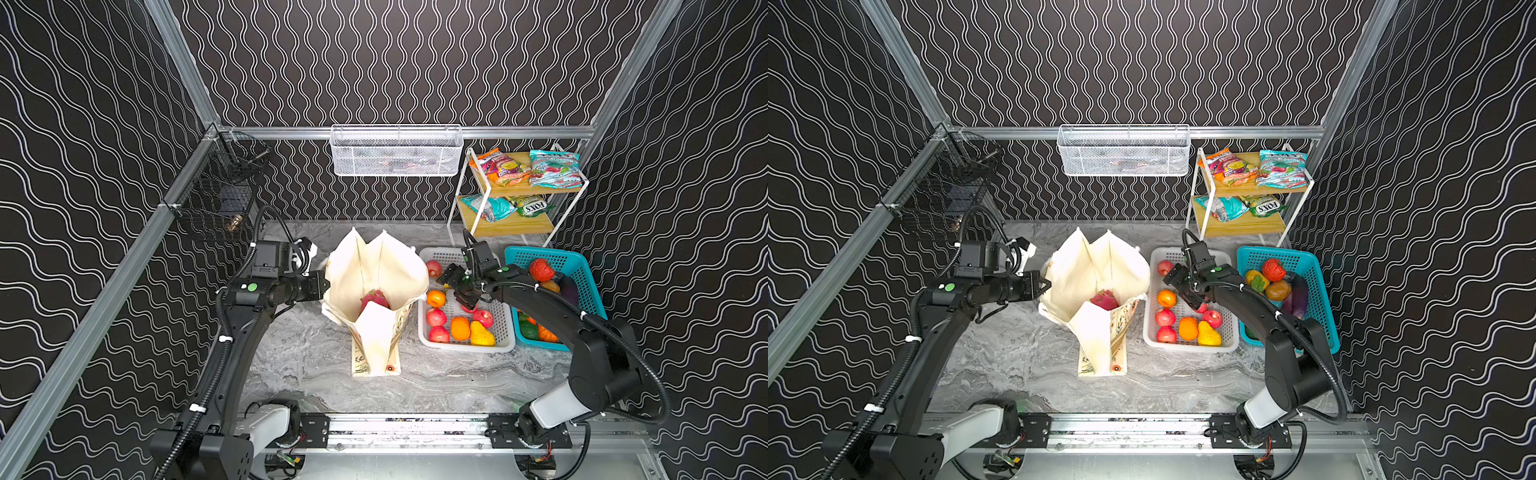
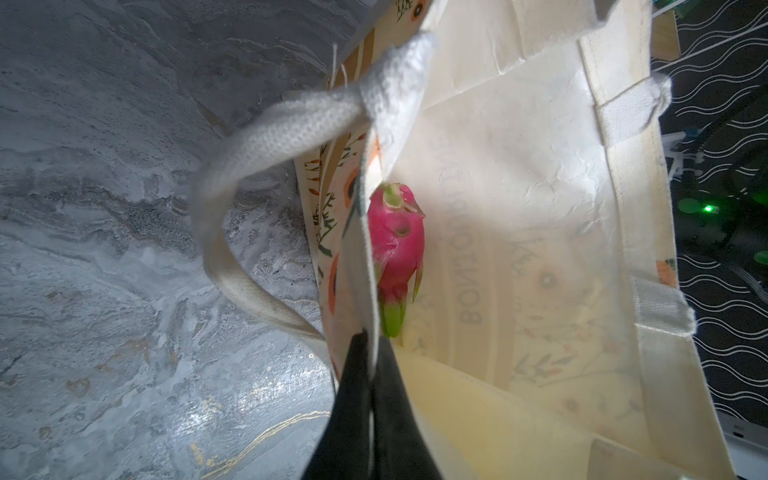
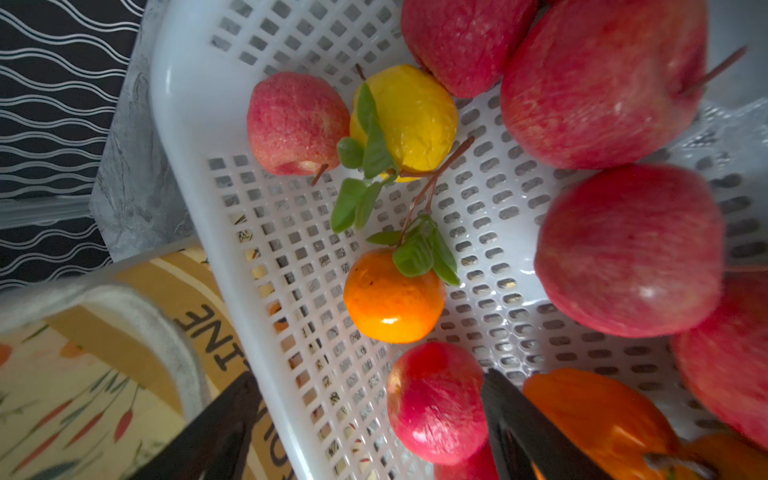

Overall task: Place the food into the grocery bag and tie it
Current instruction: 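Move the right gripper over the white basket and lower onto the orange, then close the right gripper on the leafy orange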

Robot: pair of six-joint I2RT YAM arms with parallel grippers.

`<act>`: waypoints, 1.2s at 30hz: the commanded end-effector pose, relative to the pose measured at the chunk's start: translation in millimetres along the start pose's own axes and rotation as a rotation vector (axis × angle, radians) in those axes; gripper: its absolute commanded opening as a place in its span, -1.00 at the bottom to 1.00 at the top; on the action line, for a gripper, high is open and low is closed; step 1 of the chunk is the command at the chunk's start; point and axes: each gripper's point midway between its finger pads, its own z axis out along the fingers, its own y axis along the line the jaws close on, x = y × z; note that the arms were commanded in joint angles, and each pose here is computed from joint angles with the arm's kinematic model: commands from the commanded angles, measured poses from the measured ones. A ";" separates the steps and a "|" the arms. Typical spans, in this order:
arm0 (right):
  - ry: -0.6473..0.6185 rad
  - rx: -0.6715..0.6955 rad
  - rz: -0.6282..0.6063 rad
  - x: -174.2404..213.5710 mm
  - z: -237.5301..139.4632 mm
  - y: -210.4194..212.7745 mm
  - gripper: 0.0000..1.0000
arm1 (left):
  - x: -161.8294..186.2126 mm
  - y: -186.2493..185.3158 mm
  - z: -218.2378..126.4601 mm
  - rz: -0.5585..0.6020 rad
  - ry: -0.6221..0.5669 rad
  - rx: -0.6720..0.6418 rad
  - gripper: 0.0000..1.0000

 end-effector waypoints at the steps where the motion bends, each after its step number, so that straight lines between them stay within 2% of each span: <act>1: -0.012 -0.012 0.052 -3.3 9.1 4.3 0.71 | 0.0 -4.2 0.6 0.006 -0.003 0.026 -1.00; 16: 0.071 0.031 0.085 8.3 44.8 -6.8 0.74 | 3.2 -4.9 4.8 -0.003 -0.003 0.045 -1.00; 36: 0.083 0.050 0.095 10.5 63.7 -11.5 0.73 | -0.9 -7.1 1.6 0.007 -0.001 0.046 -1.00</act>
